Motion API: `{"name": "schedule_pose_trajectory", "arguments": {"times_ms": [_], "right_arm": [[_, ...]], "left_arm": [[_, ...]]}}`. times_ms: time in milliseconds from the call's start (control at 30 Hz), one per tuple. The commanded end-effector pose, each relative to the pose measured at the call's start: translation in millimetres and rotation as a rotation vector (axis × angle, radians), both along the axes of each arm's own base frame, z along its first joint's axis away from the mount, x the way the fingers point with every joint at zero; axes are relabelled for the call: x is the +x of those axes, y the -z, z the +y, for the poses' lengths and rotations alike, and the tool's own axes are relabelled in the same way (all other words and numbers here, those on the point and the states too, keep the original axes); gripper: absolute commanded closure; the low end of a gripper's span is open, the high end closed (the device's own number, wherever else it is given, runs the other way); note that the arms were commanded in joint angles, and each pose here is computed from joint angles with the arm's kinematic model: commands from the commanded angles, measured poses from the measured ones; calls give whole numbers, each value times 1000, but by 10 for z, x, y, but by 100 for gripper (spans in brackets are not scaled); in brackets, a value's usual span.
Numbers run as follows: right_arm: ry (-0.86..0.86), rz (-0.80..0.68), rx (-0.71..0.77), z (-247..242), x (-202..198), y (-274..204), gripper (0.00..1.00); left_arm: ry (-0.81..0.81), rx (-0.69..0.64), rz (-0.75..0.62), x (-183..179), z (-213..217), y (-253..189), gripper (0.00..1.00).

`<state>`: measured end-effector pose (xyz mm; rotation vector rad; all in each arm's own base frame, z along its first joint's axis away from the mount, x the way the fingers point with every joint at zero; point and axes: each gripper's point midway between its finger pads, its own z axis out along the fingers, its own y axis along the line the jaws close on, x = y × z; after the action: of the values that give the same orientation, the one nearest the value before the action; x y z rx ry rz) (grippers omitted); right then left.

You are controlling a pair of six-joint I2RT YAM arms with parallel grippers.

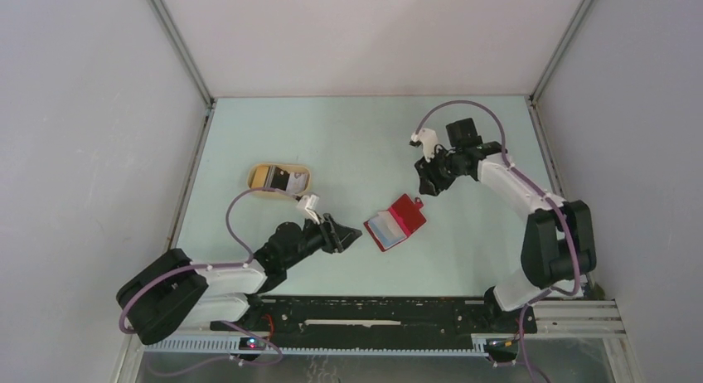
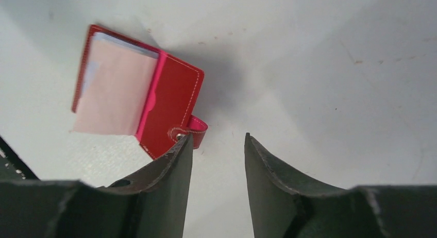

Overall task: Put the credit cards into the card holder
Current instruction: Open the card holder at the center of the board, then turn over the card slot in the card holder.

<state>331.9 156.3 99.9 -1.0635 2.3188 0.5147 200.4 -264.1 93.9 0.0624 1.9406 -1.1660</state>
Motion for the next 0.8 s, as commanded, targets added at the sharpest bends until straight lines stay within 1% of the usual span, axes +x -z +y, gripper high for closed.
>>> {"name": "schedule_pose_trajectory", "arguments": {"times_ms": [0,100,267,400,433,500,633,767], "right_arm": [[-86,-105,102,151,-128,-429,49],[-142,-150,144,220,-235,-585,48],[-282,-156,236,393,-538,-734,48],[-491,-142,295,611,-960,-769,48],[-545,-146,290,656,-1050,-740,48],[-587,-137,254,725,-1138,-626,48],[-585,-108,172,749,-1102,-409,49],[-585,-80,144,727,-1093,-298,49]], "left_arm": [[17,-11,-16,-73,20,-34,43],[23,-21,-15,-90,16,-56,43],[33,-29,-9,-116,-14,-69,44],[49,-21,-1,-135,-76,-55,46],[53,-21,-1,-138,-94,-56,46],[59,-18,1,-145,-124,-51,47],[66,-11,10,-170,-164,-10,48],[74,-3,24,-208,-205,50,48]]}}
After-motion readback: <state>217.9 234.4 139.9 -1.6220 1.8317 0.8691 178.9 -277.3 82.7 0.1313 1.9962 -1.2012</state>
